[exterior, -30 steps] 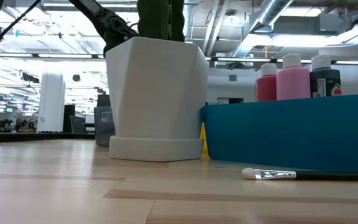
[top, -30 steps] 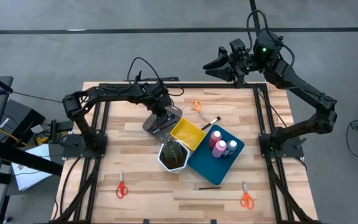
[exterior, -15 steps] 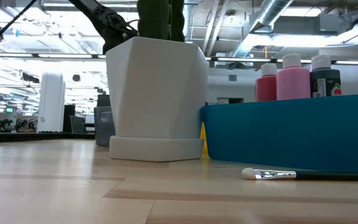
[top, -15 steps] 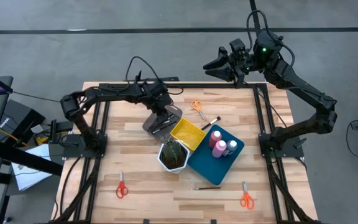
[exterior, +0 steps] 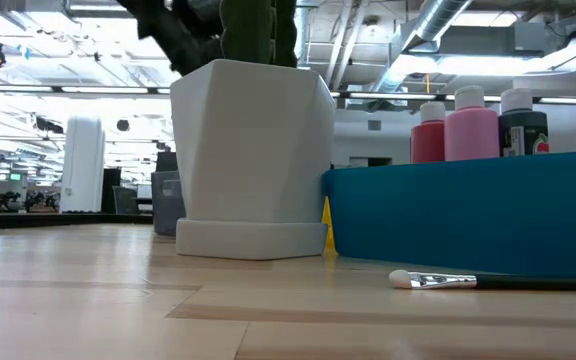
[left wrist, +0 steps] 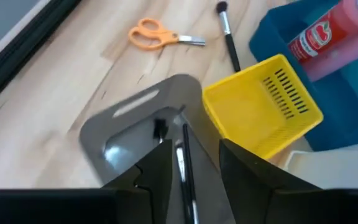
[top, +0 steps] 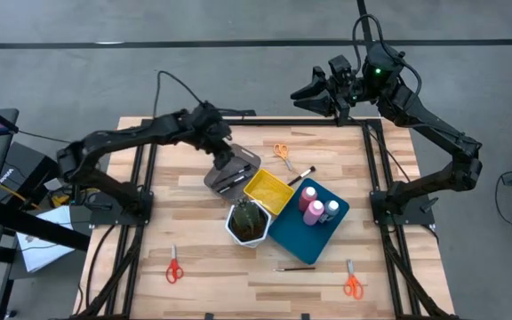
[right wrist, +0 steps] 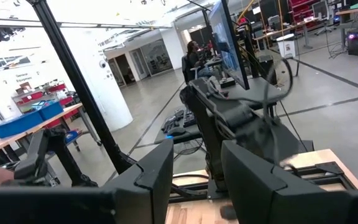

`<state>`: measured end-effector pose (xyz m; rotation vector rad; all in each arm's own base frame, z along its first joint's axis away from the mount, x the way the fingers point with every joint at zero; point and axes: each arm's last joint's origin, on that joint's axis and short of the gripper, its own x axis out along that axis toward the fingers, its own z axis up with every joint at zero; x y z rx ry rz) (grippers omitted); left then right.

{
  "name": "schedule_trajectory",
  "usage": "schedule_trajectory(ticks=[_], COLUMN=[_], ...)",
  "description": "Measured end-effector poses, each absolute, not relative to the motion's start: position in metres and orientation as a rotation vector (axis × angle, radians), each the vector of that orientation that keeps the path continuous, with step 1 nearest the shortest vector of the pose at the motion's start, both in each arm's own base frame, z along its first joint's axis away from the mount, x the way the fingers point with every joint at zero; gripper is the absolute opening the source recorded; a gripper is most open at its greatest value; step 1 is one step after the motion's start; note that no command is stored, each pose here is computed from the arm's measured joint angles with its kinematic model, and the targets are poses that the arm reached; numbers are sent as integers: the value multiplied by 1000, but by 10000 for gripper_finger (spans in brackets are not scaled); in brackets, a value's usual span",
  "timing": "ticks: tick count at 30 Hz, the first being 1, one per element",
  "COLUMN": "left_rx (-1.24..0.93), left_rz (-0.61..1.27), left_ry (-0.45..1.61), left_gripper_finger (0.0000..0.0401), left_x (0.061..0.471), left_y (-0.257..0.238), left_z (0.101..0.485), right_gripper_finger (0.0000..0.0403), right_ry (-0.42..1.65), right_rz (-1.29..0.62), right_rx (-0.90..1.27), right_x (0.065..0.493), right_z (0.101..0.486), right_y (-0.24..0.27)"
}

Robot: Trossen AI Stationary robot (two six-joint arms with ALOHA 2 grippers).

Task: Pick & Place Paint Supplies
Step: Put the red scissors into the yellow bin

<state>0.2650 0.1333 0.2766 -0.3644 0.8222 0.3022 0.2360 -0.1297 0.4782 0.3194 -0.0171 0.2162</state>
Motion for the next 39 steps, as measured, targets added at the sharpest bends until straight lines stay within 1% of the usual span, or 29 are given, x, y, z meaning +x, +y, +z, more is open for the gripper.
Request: schedule_trajectory(ticks=[6, 11, 22, 30, 34, 39], left_rx=[-518, -637, -853, -974, -1040, -1141], left_rz=[401, 476, 557, 718, 801, 888], left_ry=[883, 925, 1092, 1164, 1192, 1289], left_gripper_finger=[124, 126, 127, 127, 127, 127], left_x=[232, 216, 205, 202, 200, 192], left_y=[116, 101, 56, 20, 1, -27], left_z=[295, 302, 301, 297, 284, 257], right_gripper_finger=[132, 132, 132, 132, 132, 132], right_ry=[-19, -20, -20, -20, -11, 15], right_rz=[217, 217, 217, 217, 218, 257], right_rx=[309, 301, 292, 290, 298, 314], right_x=[236, 236, 236, 236, 236, 236], right_z=[478, 478, 478, 478, 477, 475], right_y=[-130, -130, -130, -130, -130, -128])
